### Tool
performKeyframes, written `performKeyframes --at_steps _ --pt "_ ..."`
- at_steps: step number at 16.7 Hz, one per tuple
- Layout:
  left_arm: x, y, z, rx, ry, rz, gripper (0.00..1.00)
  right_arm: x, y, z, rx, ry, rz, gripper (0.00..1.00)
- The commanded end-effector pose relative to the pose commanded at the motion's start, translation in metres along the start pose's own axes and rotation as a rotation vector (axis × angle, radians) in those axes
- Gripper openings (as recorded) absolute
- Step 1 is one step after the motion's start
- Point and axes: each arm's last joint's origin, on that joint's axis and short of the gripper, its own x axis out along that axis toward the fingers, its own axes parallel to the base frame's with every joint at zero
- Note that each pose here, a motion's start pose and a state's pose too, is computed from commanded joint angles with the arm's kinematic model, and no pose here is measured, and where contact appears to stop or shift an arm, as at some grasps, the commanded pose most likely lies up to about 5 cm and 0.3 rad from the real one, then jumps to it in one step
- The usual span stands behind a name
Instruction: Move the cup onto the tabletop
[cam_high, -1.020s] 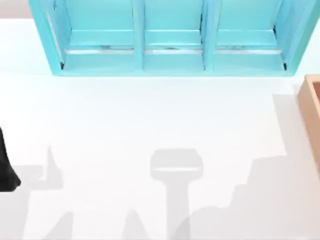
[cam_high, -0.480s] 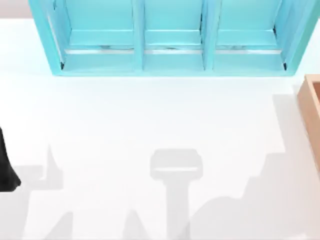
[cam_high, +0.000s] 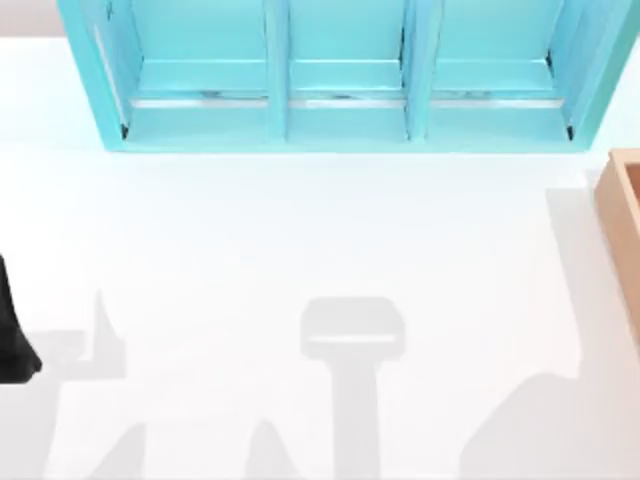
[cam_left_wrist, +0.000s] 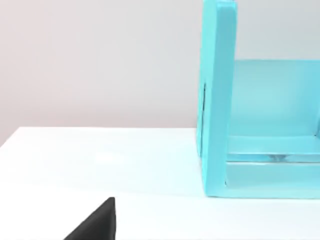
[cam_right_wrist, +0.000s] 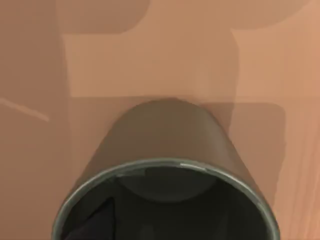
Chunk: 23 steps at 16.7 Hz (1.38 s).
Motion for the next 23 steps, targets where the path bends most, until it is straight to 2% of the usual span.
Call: performKeyframes --at_steps 3,7,20,23 --pt "0.0 0.0 0.0 0.0 0.0 0.0 1.0 0.018 0.001 -0.003 0.0 0.003 0.001 1.0" --pt "0.0 0.0 0.0 0.0 0.0 0.0 1.0 0.019 0.001 -0.003 0.0 0.003 0.001 1.0" --pt "0.0 0.0 0.0 0.0 0.0 0.0 1.0 0.019 0.001 -0.003 0.0 0.003 0.001 0.02" --pt "0.0 0.0 0.0 0.0 0.0 0.0 1.0 0.019 0.001 -0.003 0.0 0.003 0.001 0.0"
